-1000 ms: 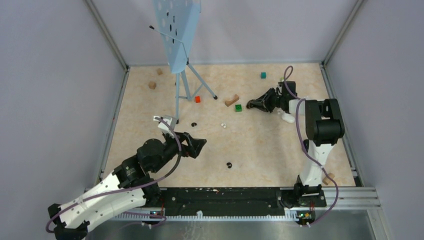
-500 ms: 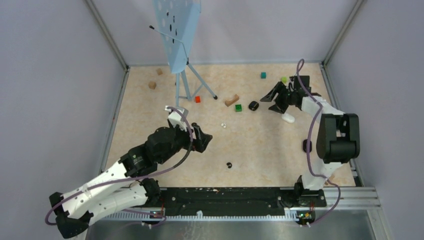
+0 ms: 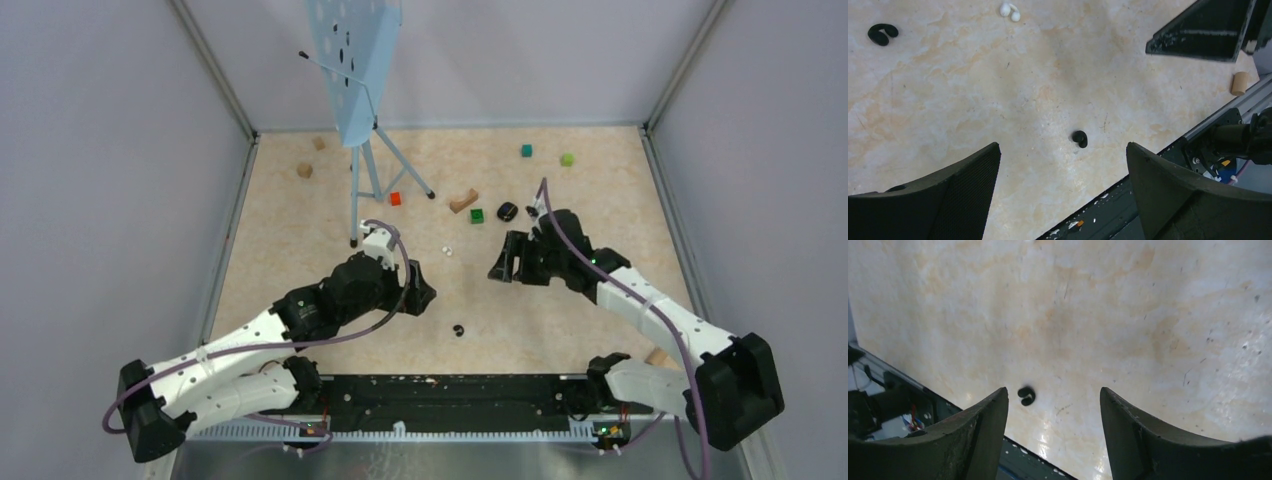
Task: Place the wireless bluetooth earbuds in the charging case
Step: Place the charging case with the earbuds at the center of the board, then move the charging case to the center of the board.
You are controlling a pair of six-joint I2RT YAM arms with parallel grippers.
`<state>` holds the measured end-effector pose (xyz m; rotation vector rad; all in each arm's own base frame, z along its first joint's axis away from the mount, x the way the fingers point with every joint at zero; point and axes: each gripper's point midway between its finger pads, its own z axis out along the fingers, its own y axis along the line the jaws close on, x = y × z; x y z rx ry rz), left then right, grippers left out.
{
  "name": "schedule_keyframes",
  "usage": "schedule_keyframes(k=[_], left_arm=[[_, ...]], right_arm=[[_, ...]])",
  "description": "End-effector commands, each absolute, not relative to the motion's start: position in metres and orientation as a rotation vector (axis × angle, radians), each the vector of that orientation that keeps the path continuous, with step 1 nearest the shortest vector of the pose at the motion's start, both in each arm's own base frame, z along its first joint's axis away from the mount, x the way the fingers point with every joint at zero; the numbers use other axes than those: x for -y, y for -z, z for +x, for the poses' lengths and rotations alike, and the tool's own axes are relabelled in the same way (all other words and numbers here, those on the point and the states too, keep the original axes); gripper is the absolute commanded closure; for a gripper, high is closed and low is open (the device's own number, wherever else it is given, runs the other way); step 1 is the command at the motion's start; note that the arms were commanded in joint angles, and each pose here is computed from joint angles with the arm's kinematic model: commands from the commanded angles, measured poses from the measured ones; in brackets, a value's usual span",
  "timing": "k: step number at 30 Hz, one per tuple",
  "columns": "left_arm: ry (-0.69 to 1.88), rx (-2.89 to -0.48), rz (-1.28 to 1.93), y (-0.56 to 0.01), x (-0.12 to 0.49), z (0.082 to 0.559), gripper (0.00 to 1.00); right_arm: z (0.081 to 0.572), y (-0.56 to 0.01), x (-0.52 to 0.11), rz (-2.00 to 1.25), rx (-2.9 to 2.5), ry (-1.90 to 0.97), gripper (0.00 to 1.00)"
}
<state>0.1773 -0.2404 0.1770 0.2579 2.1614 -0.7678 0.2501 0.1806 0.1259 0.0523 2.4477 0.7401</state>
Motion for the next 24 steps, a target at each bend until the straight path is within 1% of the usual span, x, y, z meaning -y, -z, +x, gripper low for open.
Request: schedule_keyframes(k=[1, 3, 4, 7, 10, 12, 14, 16, 17, 20, 21, 24], left_arm=[[0.715, -2.184, 0.154, -0.169, 0.232, 0.184, 0.01], [0.692, -2.187, 0.128, -0.166, 0.228, 0.186, 0.01], [0.684, -2.188, 0.115, -0.165, 0.226, 0.186, 0.01], [0.682, -2.191, 0.083, -0.162, 0.224, 0.187, 0.01], [0.752, -2.190, 0.184, -0.163, 0.239, 0.181, 0.01], [0.748, -2.227, 0.215, -0.162, 0.245, 0.179, 0.01], [0.702, -2.276, 0.230, -0.156, 0.244, 0.179, 0.01], [0.674, -2.300, 0.251, -0.153, 0.245, 0.180, 0.01], [0.675, -2.303, 0.264, -0.152, 0.247, 0.180, 0.01], [0.711, -2.283, 0.307, -0.151, 0.255, 0.180, 0.01], [0.718, -2.281, 0.313, -0.151, 0.257, 0.180, 0.01], [0.737, -2.287, 0.323, -0.150, 0.259, 0.177, 0.01]], right_arm=[[0.224, -0.104, -0.177, 0.031, -2.482, -0.631, 0.35], [0.215, -0.113, -0.195, -0.055, -2.446, -0.787, 0.35], [0.213, -0.117, -0.199, -0.080, -2.437, -0.812, 0.35], [0.215, -0.112, -0.190, -0.072, -2.479, -0.701, 0.35], [0.222, -0.109, -0.176, -0.034, -2.484, -0.583, 0.38], [0.230, -0.114, -0.166, 0.014, -2.448, -0.516, 0.38], [0.241, -0.116, -0.141, 0.080, -2.436, -0.343, 0.37], [0.259, -0.128, -0.096, 0.203, -2.410, -0.123, 0.37], [0.269, -0.132, -0.073, 0.281, -2.394, -0.073, 0.37], [0.296, -0.140, -0.027, 0.464, -2.364, -0.098, 0.36], [0.304, -0.138, -0.015, 0.501, -2.365, -0.066, 0.35], [0.328, -0.122, -0.001, 0.551, -2.428, -0.002, 0.33]])
